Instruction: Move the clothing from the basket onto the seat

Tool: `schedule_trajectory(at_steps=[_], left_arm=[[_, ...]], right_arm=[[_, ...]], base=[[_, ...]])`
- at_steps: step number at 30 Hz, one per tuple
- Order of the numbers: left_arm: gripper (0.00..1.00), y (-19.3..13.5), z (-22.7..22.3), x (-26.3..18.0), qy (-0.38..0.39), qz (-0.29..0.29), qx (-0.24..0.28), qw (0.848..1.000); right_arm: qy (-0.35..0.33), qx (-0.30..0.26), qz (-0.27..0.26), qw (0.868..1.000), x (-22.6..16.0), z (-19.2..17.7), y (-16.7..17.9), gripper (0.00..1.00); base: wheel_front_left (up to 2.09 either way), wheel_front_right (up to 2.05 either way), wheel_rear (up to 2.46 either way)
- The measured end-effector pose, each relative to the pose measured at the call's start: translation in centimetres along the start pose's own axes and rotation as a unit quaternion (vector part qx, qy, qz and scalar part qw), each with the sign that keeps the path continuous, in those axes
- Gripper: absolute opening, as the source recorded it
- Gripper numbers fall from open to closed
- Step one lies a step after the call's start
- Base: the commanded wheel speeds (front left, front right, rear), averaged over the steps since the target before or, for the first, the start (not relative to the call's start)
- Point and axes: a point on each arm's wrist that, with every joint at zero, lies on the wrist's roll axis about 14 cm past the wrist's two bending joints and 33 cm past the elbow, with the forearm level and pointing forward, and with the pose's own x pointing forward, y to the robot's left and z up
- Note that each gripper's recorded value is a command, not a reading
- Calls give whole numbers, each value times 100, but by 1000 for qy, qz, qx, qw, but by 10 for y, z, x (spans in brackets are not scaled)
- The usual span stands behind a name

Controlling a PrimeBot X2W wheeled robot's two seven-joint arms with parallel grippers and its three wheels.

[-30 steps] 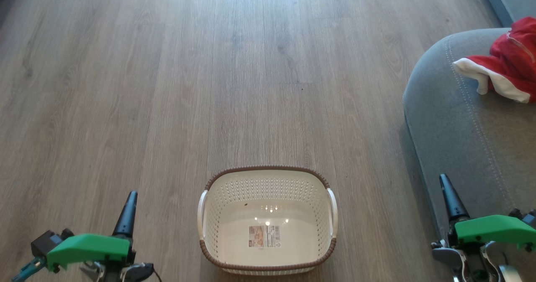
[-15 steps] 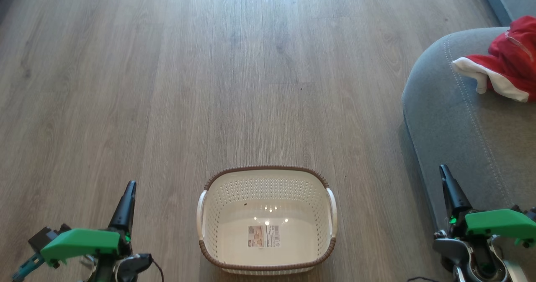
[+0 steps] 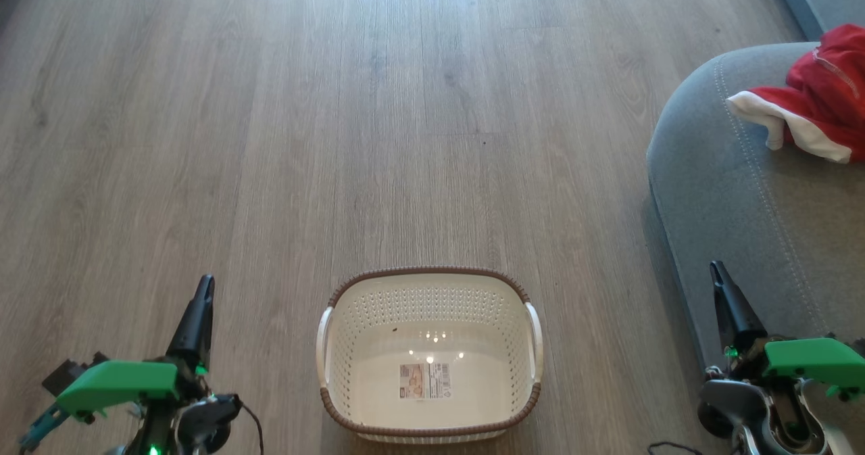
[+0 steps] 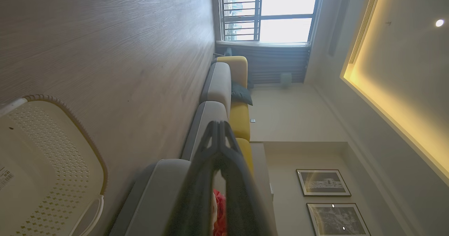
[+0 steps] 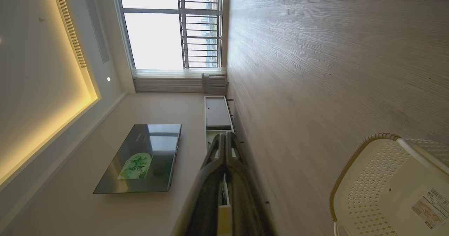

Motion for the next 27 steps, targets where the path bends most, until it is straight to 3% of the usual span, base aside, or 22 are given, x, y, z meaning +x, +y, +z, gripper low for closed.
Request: schedule_trajectory(at_steps=[27], left_arm=[[0, -1, 1, 0, -1, -2, 0, 1000]], right_arm=[[0, 0, 0, 1000, 0, 0, 0, 0]], base=[[0, 0, 0]])
